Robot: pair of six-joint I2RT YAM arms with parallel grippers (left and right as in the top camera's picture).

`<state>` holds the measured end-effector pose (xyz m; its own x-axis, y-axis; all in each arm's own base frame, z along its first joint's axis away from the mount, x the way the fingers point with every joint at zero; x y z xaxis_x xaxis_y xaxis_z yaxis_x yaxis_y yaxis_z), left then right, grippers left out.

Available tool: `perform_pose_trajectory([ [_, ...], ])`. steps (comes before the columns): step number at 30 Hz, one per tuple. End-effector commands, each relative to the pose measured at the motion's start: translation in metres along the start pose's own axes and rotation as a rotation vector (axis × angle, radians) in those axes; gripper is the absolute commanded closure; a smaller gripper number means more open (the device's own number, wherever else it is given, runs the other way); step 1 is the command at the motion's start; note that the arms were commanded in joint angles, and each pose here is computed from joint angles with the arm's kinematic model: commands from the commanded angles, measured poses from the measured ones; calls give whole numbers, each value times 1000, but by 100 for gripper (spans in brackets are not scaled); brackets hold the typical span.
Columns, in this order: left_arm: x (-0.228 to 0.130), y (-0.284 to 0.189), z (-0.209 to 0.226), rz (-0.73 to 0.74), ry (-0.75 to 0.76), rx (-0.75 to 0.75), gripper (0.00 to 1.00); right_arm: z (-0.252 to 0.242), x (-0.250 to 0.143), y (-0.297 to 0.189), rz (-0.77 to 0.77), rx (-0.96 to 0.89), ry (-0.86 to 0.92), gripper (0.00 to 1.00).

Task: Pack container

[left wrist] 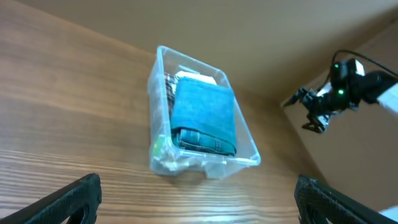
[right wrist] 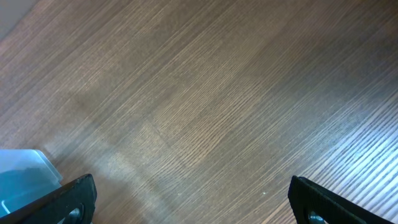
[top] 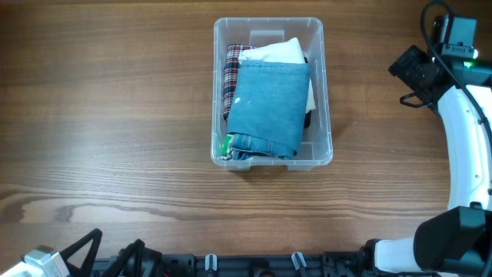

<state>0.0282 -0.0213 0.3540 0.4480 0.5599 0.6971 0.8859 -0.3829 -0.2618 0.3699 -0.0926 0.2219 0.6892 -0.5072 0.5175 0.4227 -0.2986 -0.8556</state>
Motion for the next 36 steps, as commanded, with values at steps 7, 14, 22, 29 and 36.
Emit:
perform_pose_trajectory([
  [7, -1, 16, -7, 11, 117, -48, 0, 0, -1, 4, 9, -3, 16, 0],
  [14, 11, 101, 24, -153, 147, 48, 0, 0, -1, 4, 9, -3, 16, 0],
  [22, 13, 145, 67, -378, 222, 54, 0, 0, -1, 4, 9, -3, 16, 0],
  [29, 12, 167, 79, -497, 421, 13, 0, 0, -1, 4, 9, -3, 16, 0],
  [36, 8, 175, 96, -507, 546, 99, 0, 0, -1, 4, 9, -3, 16, 0],
])
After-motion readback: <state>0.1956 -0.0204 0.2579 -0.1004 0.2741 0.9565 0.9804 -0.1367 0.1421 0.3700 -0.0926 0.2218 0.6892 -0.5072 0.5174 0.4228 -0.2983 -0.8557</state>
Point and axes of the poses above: each gripper's point midway between its finger pads, its own y axis out along the fingers, its own z axis along the line the jaws close on, x = y × z, the point moved 3 cm from there along -y, back along the fingers, and after that the axes turned 10 degrees about -y, right-handed, at the moved point
